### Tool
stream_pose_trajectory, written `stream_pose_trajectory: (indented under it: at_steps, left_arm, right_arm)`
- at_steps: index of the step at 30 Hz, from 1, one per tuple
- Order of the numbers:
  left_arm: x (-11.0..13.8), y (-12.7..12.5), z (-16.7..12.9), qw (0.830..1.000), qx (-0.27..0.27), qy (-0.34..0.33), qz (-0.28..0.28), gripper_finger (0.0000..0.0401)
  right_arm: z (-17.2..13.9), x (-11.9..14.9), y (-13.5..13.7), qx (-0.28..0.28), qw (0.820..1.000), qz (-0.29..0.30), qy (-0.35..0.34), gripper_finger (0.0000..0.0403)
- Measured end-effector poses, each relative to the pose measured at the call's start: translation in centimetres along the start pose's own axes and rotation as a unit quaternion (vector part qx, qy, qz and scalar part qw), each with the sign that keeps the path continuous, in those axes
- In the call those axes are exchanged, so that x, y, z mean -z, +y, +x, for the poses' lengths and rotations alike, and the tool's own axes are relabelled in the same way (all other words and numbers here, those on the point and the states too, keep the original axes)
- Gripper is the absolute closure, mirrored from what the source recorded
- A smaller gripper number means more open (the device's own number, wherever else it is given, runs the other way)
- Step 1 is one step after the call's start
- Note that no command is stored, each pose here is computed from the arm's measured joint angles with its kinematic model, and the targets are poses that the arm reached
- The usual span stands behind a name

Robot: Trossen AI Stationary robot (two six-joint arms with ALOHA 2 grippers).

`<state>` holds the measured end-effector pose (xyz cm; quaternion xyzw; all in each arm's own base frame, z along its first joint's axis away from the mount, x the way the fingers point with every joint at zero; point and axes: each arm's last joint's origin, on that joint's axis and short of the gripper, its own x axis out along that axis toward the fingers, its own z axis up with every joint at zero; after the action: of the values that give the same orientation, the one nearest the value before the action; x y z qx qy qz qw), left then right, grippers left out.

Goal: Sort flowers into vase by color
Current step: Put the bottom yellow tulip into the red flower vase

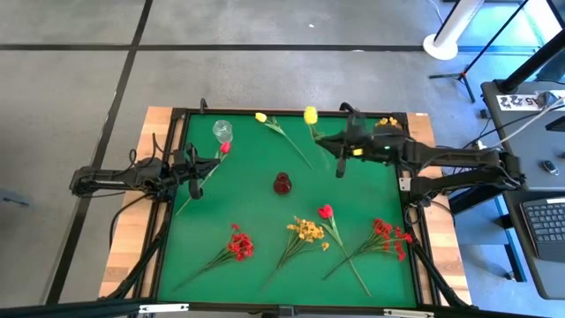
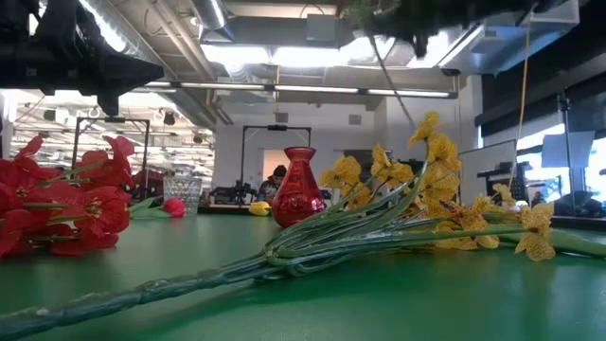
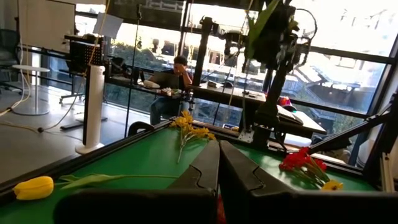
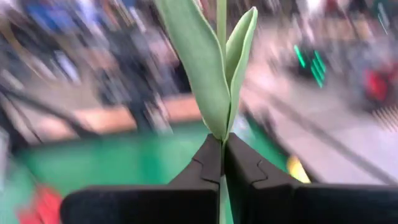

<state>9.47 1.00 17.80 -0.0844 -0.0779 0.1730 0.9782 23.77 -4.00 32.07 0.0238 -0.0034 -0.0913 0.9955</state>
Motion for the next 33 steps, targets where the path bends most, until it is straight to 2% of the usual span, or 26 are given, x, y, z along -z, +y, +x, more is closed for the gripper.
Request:
stream_pose_trajectory:
  at_steps: [2, 4, 8, 12, 23, 29, 33]
  left_arm:
    - [0.0, 0.0, 0.0, 1.000, 0.000, 0.000, 0.000, 0.0401]
    - [0.0, 0.0, 0.0, 1.000, 0.000, 0.000, 0.000, 0.0401]
    - [0.0, 0.0, 0.0, 1.000, 0.000, 0.000, 0.000, 0.0401]
    - [0.0, 0.0, 0.0, 1.000, 0.001, 0.000, 0.000, 0.0401]
    - [0.0, 0.0, 0.0, 1.000, 0.002, 0.000, 0.000, 0.0401]
    - [0.0, 0.0, 0.0, 1.000, 0.002, 0.000, 0.000, 0.0401]
    - [0.0, 0.0, 0.0, 1.000, 0.002, 0.000, 0.000, 0.0401]
  right_arm:
    - [0.1, -0.2, 0.2, -0.038, 0.997, -0.001, -0.070, 0.0400]
    - [0.5, 0.0, 0.3, -0.051, 0.992, -0.005, -0.115, 0.0400]
    - [2.3, 1.6, 0.3, -0.057, 0.988, -0.006, -0.146, 0.0401]
    - [4.0, 2.5, 0.5, -0.095, 0.975, -0.004, -0.199, 0.0401]
    - [8.2, 6.4, 0.3, -0.091, 0.984, 0.015, -0.156, 0.0402]
    - [9.2, 8.1, -0.1, -0.085, 0.988, 0.017, -0.125, 0.0402]
    - [9.3, 8.4, -0.1, -0.080, 0.989, 0.017, -0.120, 0.0377]
